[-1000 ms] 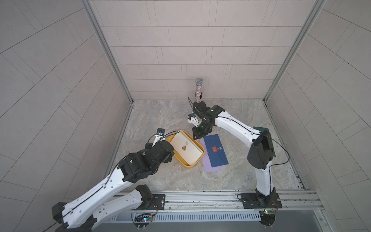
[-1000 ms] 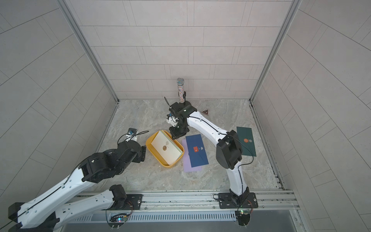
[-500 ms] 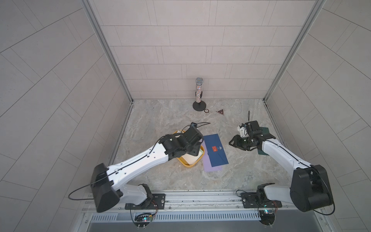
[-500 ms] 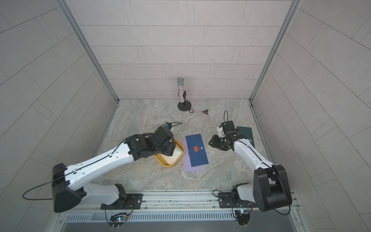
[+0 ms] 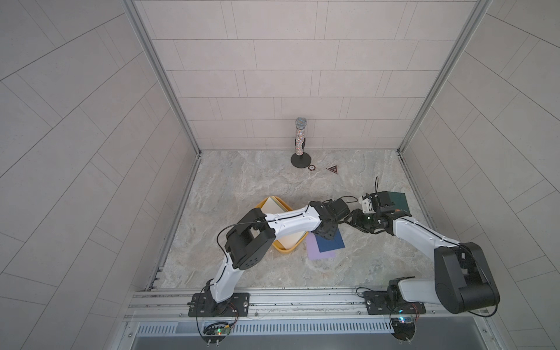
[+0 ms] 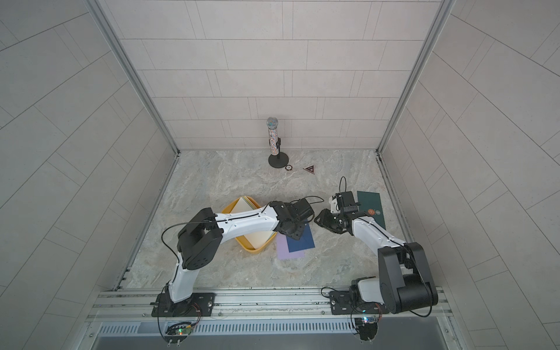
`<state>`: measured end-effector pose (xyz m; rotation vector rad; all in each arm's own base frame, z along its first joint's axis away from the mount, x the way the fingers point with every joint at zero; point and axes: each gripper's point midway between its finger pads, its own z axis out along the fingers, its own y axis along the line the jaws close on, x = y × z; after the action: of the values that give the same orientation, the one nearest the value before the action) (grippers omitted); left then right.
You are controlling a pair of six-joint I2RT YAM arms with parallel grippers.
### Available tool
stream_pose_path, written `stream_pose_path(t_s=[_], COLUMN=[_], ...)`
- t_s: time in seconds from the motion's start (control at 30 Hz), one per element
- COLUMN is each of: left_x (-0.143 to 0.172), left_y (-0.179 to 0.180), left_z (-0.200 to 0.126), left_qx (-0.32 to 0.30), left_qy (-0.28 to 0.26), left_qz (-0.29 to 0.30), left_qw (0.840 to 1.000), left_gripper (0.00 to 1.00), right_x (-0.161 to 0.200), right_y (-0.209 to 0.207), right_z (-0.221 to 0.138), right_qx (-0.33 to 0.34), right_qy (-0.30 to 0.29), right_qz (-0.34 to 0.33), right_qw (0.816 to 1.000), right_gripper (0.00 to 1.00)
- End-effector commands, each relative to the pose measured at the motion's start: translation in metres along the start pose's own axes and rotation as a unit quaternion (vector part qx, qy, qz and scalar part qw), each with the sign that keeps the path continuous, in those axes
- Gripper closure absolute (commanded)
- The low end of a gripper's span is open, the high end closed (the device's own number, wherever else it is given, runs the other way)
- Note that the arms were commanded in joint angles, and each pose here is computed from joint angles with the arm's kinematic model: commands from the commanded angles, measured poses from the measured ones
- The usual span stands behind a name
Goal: Put the sealed envelopes into the storage box
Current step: Pick up the envelope from the center of the board.
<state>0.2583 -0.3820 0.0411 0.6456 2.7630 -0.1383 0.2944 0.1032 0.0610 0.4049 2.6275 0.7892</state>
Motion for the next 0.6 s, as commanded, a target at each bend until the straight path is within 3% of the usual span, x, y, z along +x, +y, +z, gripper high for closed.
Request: stream_pose_path(t_s=[0.0, 0.17, 0.57], left_x=[-0.007, -0.003, 0.013], left_y=[0.023, 0.038, 0.048], left_z=[-0.003, 0.009, 0.038], left_qx=[-0.043, -0.041, -0.042], left_qy=[-0.008, -0.004, 0.021], left_qz=[-0.029, -0.058, -0.074], left_qw=[0.999, 0.997, 0.996], left_gripper=[0.71, 0.77, 0.79], right_x=[-0.003, 0.011, 0.036], right_y=[0.0, -0.007, -0.016], right_z=[0.005, 0.018, 0.044], right_qx=[-0.006, -0.019, -0.016], right_qy=[-0.001, 0.019, 0.073], right_qz=[0.003, 0.012, 0.026], right_qw=[1.0, 1.0, 0.997], right_gripper=[0.56, 0.54, 0.53])
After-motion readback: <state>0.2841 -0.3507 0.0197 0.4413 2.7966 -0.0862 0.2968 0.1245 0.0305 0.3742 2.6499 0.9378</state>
